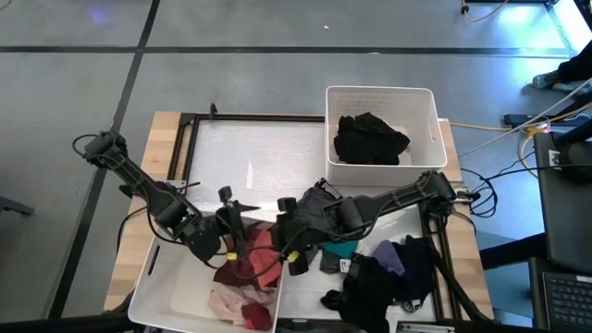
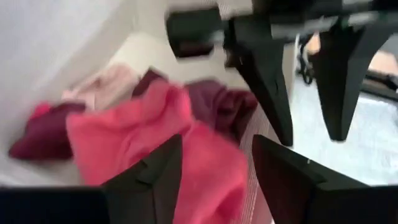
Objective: Sort clothes
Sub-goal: Put the gray boxer into the top white bin
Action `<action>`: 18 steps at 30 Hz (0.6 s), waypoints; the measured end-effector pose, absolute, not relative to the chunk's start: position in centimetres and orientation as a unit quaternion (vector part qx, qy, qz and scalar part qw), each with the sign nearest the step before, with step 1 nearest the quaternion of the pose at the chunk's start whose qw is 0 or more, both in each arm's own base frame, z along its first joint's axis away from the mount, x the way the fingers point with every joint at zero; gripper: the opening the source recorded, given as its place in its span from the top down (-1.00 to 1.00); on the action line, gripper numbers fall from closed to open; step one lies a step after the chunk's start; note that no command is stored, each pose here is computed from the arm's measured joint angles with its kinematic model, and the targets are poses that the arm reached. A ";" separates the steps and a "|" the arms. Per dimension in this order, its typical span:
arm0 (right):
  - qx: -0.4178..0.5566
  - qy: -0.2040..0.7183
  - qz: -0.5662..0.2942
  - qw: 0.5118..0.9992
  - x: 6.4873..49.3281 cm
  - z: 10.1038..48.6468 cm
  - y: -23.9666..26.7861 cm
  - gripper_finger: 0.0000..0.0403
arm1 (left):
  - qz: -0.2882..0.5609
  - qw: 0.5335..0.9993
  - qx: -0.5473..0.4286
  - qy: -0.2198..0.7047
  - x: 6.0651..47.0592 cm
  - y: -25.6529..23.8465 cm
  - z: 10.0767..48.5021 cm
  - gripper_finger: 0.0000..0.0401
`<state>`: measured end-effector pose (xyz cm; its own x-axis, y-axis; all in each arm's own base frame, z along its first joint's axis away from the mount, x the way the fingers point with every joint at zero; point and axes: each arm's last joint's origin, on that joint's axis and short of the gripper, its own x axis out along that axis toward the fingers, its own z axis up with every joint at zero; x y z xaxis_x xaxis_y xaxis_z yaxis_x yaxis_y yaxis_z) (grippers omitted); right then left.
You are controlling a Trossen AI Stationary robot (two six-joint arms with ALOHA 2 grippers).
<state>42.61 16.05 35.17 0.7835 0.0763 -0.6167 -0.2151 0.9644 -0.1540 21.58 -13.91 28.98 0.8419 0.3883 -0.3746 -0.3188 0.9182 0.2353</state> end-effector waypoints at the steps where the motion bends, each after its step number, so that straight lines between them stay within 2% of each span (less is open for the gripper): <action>1: -0.113 0.330 0.082 0.934 42.2 35.3 16.3 0.01 | 0.180 0.958 0.087 0.206 21.9 -14.2 29.0 0.22; 6: -0.101 0.396 0.083 0.909 38.9 36.8 17.3 -0.02 | 0.144 0.967 0.123 0.174 23.4 -15.3 29.3 0.22; 10: -0.111 0.448 0.046 0.886 35.2 37.9 18.0 -0.02 | 0.110 0.974 0.125 0.151 24.2 -15.7 29.7 0.22; 18: -0.133 0.465 -0.031 0.875 28.6 37.4 20.1 -0.03 | 0.069 0.987 0.096 0.110 27.2 -14.6 29.8 0.22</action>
<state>28.65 20.11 37.43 0.5653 -0.1778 -0.8055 -0.0695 0.9628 -0.2613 27.23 -14.62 29.80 0.9660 0.1579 -0.2048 -0.1156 0.9721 0.2042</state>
